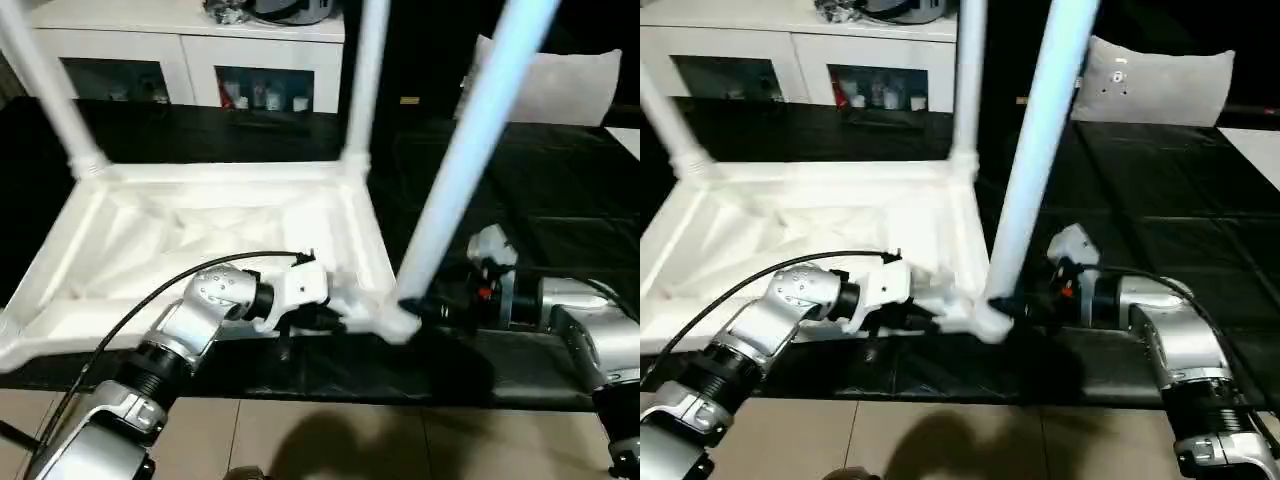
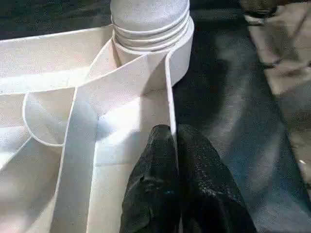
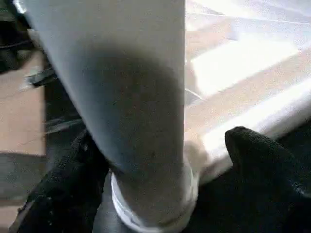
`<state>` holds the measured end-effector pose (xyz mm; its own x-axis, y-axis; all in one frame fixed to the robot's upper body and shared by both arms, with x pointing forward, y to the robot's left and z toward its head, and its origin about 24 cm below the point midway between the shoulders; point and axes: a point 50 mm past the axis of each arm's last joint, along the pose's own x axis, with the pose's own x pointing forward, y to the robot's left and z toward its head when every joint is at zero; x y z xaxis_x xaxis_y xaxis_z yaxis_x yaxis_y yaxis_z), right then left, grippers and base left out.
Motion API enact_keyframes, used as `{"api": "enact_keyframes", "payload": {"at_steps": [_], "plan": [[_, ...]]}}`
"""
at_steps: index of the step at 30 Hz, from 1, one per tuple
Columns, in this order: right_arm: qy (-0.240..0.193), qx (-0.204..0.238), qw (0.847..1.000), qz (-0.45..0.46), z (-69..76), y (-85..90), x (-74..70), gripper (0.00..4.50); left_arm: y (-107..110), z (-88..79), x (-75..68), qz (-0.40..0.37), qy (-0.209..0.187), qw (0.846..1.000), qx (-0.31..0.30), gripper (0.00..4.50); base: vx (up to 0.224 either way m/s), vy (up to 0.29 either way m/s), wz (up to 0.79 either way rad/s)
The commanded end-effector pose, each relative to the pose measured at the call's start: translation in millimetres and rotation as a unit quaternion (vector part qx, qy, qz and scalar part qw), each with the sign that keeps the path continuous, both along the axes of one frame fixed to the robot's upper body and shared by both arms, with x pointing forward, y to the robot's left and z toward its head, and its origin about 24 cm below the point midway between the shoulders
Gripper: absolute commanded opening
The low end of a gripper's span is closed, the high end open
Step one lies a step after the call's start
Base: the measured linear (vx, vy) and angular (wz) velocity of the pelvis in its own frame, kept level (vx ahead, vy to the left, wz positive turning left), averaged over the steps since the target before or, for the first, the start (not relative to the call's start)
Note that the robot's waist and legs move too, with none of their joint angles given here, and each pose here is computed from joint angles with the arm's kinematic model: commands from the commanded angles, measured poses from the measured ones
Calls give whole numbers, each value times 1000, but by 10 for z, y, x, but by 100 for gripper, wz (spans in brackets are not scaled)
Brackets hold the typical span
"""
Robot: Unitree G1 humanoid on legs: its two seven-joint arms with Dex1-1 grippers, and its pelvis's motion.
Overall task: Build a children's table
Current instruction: Rotate leg to tighten
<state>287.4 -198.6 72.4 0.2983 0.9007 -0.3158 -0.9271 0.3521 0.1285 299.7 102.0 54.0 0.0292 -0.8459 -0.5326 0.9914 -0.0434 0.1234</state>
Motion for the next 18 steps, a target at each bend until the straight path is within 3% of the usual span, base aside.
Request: {"api": "enact_keyframes", "payload": {"at_steps": [1,10,18], "plan": [[7,4,1000,19,30,-8,-34,355,-83,39,-38,-53,-2,999,8,0,0,0,0],[40,13,997,59,-38,71,-87,272,-78,30,-31,-58,1,998,3,0,0,0,0],[56,23,996,66,-53,77,-114,225,-86,14,-49,-52,13,999,-8,0,0,0,0]]}}
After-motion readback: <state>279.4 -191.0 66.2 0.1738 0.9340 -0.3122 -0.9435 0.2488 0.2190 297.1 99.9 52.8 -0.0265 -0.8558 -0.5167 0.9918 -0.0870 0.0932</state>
